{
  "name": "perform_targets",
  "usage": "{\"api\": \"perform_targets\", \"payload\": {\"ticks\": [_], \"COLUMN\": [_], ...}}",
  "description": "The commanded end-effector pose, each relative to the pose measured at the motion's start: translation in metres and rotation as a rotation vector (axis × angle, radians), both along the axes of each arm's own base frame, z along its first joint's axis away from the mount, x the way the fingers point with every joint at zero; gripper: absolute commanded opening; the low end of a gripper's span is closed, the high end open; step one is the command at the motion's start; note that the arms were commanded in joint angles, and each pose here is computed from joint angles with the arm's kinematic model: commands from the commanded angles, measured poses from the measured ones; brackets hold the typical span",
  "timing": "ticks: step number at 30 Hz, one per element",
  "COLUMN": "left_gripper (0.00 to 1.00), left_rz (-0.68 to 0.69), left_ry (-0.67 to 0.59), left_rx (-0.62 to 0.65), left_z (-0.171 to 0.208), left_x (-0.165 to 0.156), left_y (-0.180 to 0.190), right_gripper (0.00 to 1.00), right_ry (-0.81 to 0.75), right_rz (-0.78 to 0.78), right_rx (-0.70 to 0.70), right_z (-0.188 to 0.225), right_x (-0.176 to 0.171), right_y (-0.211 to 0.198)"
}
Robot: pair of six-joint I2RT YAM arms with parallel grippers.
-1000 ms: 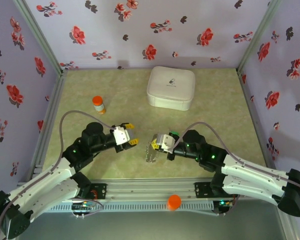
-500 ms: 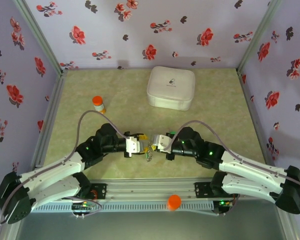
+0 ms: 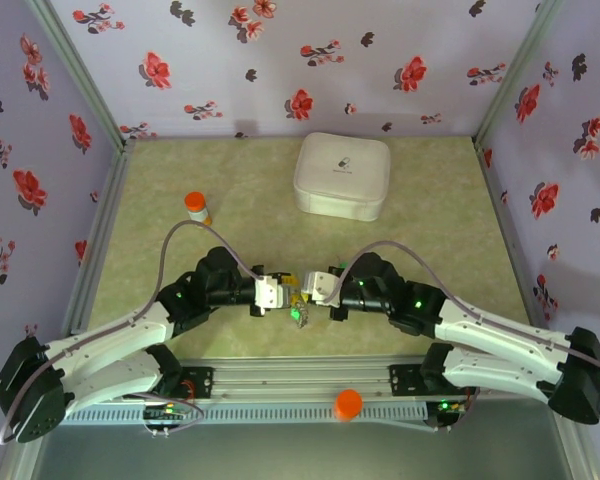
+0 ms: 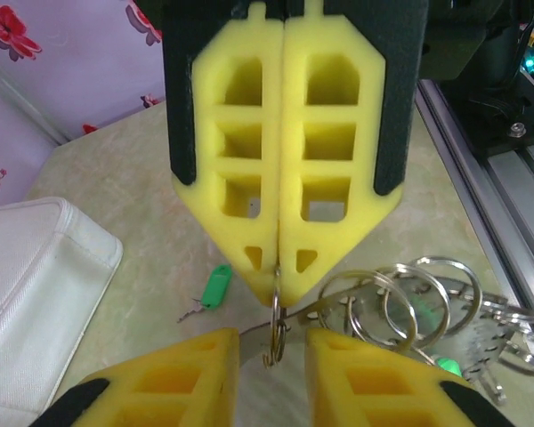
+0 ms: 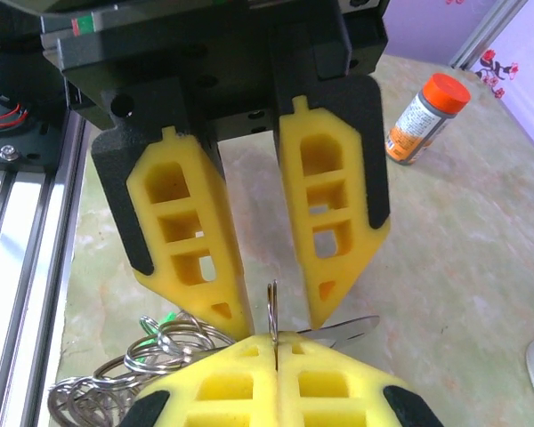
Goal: Put the keys on the keyring
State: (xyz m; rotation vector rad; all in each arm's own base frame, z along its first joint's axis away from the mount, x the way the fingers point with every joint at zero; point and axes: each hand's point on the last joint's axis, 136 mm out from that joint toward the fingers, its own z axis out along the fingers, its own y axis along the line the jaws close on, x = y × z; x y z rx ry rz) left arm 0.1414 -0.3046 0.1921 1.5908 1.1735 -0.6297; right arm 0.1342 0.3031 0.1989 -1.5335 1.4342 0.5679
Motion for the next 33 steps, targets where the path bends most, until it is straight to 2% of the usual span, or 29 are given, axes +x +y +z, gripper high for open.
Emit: {"api": "perform_targets", "payload": {"ticks": [1, 4, 8, 11, 13, 16, 18, 20, 22, 26, 30, 33], "left_gripper": [0.26, 0.19, 0.00, 0.00, 0.00, 0.00, 0.00, 0.00, 0.00, 0.00, 0.00, 0.00], "left_rz": [-0.033, -0.037, -0.045, -0.048, -0.047, -0.028, -0.013, 0.007, 0.026, 0.058, 0.076, 0.091], "left_ry": [-0.014, -0.004, -0.014, -0.024, -0.037, -0.056, -0.063, -0.063, -0.058, -0.035, -0.019, -0.012], "left_rx": [-0.072, -0.065, -0.049, -0.055, -0.057, -0.062, -0.071, -0.082, -0.085, -0.103, -0.108, -0.109], "left_z": [0.023, 0.022, 0.019, 0.021, 0.021, 0.021, 0.020, 0.021, 0.020, 0.020, 0.019, 0.019], "left_x": [-0.005, -0.006, -0.006, -0.006, -0.006, -0.003, 0.000, 0.002, 0.005, 0.008, 0.010, 0.011], "left_y": [-0.007, -0.007, -0.007, -0.008, -0.007, -0.006, -0.005, -0.004, -0.004, -0.003, -0.002, 0.000], "right_gripper": [0.00, 0.00, 0.00, 0.02, 0.26, 0.34, 0.40, 0.44, 0.44, 0.44, 0.44, 0.45], "right_ry": [-0.056, -0.056, -0.054, -0.058, -0.082, -0.125, -0.133, -0.128, -0.082, 0.062, 0.236, 0.397], "right_rz": [-0.002, 0.004, 0.010, -0.013, -0.065, -0.168, -0.287, -0.519, -0.763, -1.092, -1.258, -1.301], "right_rx": [0.043, 0.049, 0.044, 0.044, 0.067, 0.131, 0.184, 0.226, 0.239, 0.216, 0.166, 0.083], "right_z": [0.024, 0.026, 0.026, 0.025, 0.028, 0.036, 0.045, 0.052, 0.050, 0.025, -0.007, -0.035], "right_x": [0.004, 0.003, 0.002, 0.005, 0.012, 0.026, 0.041, 0.068, 0.090, 0.107, 0.115, 0.120], "right_y": [0.006, 0.008, 0.008, 0.006, 0.001, -0.014, -0.029, -0.055, -0.085, -0.127, -0.142, -0.138]}}
